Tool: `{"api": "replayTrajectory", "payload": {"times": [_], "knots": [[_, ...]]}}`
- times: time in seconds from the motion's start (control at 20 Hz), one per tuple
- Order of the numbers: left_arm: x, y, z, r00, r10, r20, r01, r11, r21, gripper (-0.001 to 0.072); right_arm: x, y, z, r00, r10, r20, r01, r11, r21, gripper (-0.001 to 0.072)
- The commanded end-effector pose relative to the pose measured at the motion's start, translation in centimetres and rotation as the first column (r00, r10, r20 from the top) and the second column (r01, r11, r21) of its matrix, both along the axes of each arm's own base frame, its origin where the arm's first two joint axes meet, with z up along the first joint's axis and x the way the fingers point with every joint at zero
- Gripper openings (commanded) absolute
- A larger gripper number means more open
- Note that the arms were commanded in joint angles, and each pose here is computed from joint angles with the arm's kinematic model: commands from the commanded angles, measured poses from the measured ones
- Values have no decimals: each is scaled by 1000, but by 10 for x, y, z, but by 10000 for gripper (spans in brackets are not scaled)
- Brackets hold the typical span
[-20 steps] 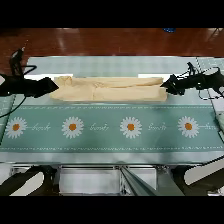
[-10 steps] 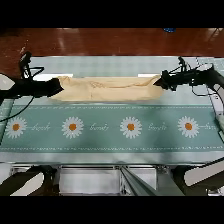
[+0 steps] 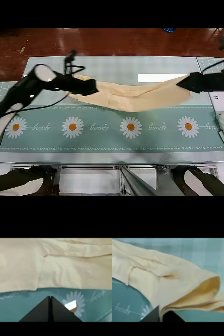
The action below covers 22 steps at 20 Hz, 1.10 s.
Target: Fold the shirts.
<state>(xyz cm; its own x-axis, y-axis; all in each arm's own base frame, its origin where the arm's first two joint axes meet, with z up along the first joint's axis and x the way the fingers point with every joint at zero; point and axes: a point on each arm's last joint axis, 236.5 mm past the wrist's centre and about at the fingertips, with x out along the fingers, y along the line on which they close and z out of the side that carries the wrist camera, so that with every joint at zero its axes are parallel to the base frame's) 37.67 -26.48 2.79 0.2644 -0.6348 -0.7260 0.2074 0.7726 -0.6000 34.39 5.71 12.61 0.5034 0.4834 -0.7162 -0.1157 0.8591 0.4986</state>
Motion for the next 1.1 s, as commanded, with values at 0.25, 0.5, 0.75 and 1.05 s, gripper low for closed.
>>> {"api": "replayTrajectory", "payload": {"times": [0.25,0.5,0.75,1.05], "knots": [[-87,-214,-60,920,-348,-179,342,937,-66,21,-91,28,61,986,-8,168,9,1000,-3,16],[-143,-259,-76,841,-498,-213,479,867,-136,22,-93,36,68,983,-4,185,-2,999,32,16],[-53,-150,-31,870,-433,-234,415,901,-126,21,-81,47,73,982,7,188,-26,995,100,16],[55,122,92,999,39,-6,-38,996,79,22,-28,153,49,964,229,135,-260,917,303,16]]}}
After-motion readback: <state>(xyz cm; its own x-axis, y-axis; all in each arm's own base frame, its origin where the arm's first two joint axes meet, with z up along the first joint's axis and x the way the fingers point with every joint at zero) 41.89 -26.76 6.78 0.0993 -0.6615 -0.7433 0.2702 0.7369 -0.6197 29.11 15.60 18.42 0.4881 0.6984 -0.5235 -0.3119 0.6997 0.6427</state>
